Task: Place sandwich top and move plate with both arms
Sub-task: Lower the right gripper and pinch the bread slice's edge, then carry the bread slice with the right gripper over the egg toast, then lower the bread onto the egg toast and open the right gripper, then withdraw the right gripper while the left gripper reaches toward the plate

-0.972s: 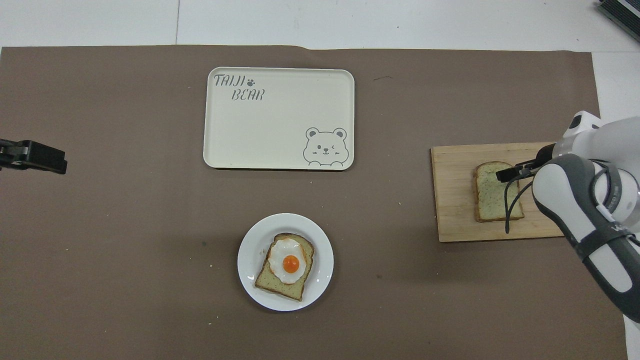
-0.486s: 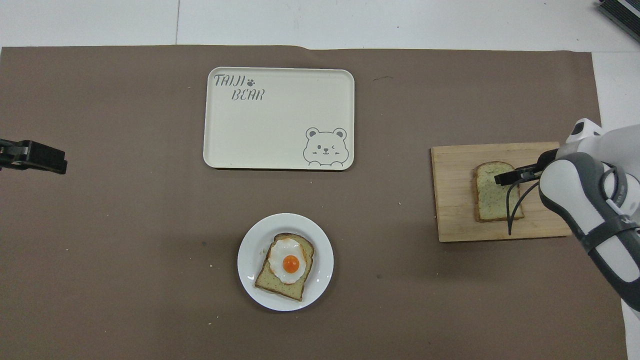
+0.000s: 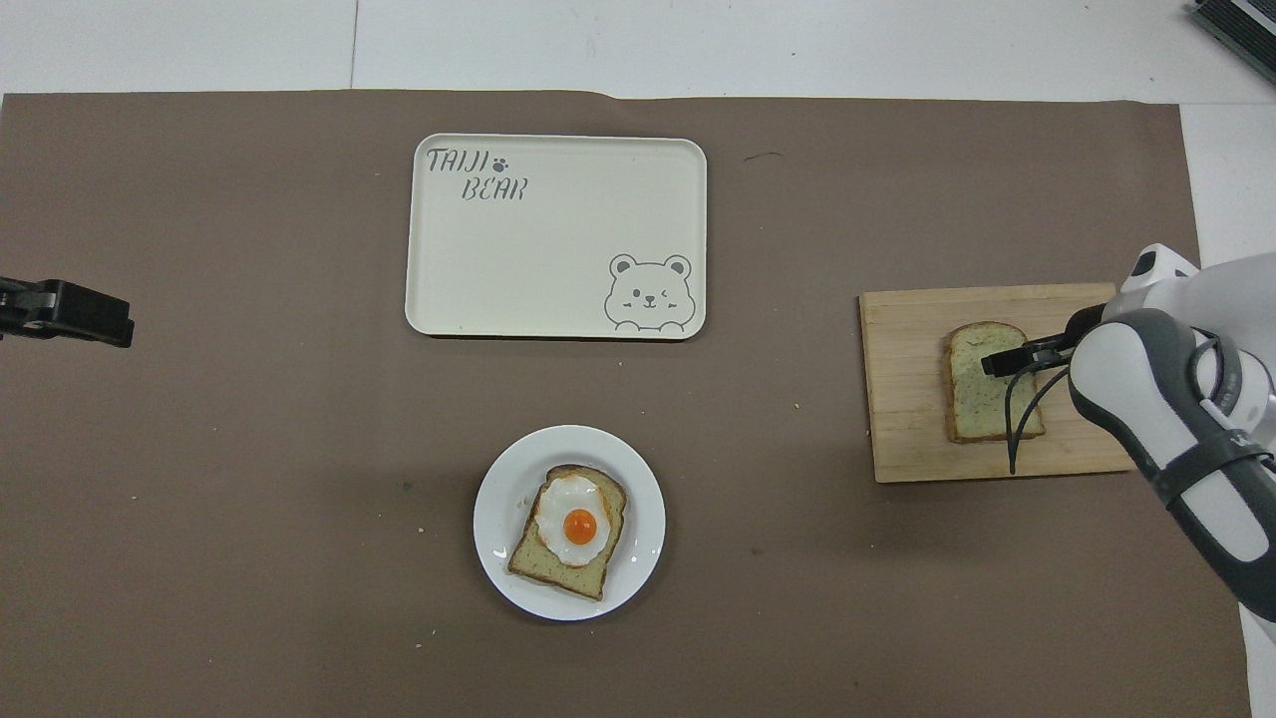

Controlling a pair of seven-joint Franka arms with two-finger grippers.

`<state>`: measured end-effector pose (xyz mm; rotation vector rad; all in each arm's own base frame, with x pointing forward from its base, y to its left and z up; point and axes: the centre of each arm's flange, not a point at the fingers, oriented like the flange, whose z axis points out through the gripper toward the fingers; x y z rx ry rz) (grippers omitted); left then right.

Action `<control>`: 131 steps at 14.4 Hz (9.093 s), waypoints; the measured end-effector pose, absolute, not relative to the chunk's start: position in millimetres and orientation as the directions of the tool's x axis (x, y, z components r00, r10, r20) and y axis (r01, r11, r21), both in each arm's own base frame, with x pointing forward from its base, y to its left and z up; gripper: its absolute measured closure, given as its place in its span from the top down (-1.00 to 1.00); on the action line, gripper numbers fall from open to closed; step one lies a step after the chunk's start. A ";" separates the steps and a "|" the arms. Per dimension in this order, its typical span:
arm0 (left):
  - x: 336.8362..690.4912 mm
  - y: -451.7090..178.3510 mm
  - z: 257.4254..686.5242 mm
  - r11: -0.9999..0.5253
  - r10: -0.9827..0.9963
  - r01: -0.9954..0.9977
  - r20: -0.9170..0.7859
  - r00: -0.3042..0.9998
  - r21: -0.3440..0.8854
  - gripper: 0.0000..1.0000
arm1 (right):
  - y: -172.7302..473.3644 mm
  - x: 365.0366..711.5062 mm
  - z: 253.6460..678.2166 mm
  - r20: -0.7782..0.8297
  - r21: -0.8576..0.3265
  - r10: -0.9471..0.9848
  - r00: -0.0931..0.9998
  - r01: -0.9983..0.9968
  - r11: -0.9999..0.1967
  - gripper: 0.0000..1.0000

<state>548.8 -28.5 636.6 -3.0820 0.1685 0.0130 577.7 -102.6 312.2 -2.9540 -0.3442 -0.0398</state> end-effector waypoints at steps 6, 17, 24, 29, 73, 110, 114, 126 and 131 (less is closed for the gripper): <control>548.8 -28.5 636.6 -0.993 -0.109 -0.109 -0.011 0.994 -0.054 1.00 | -102.9 575.0 308.1 0.037 -0.166 0.224 0.974 0.227 -0.960 0.47; 548.8 -28.5 636.6 -0.993 -0.109 -0.109 -0.011 0.994 -0.054 1.00 | -104.9 574.9 311.6 0.042 -0.167 0.207 0.978 0.211 -0.963 -0.65; 548.8 -28.5 636.6 -0.993 -0.109 -0.109 -0.011 0.994 -0.054 1.00 | -104.8 575.0 311.9 0.042 -0.167 0.201 0.979 0.205 -0.964 -0.78; 548.8 -28.5 636.6 -0.993 -0.109 -0.109 -0.011 0.994 -0.054 1.00 | -105.0 575.6 312.7 0.043 -0.167 0.201 0.979 0.205 -0.964 -0.78; 548.7 -28.5 636.6 -0.993 -0.108 -0.109 -0.011 0.994 -0.054 1.00 | 307.9 509.3 418.8 -0.136 -0.323 0.191 0.972 0.138 -0.936 -0.78; 548.4 -30.4 638.3 -0.992 -0.111 -0.111 -0.008 0.994 -0.053 1.00 | 397.0 462.5 333.2 -0.128 -0.289 0.190 0.973 0.147 -0.946 0.40; 548.4 -30.0 639.5 -0.994 -0.110 -0.110 0.000 0.994 0.005 1.00 | 355.9 497.3 340.4 -0.111 -0.286 0.112 0.988 0.076 -0.955 1.00; 561.9 -23.6 573.7 -0.936 -0.223 -0.222 0.030 0.974 0.272 1.00 | 185.0 555.4 448.5 -0.015 -0.128 -0.012 1.000 -0.014 -0.992 1.00; 560.3 -25.5 537.9 -0.895 -0.252 -0.248 0.038 0.967 0.372 1.00 | 131.1 564.5 476.4 -0.018 -0.126 -0.098 0.995 -0.099 -0.987 1.00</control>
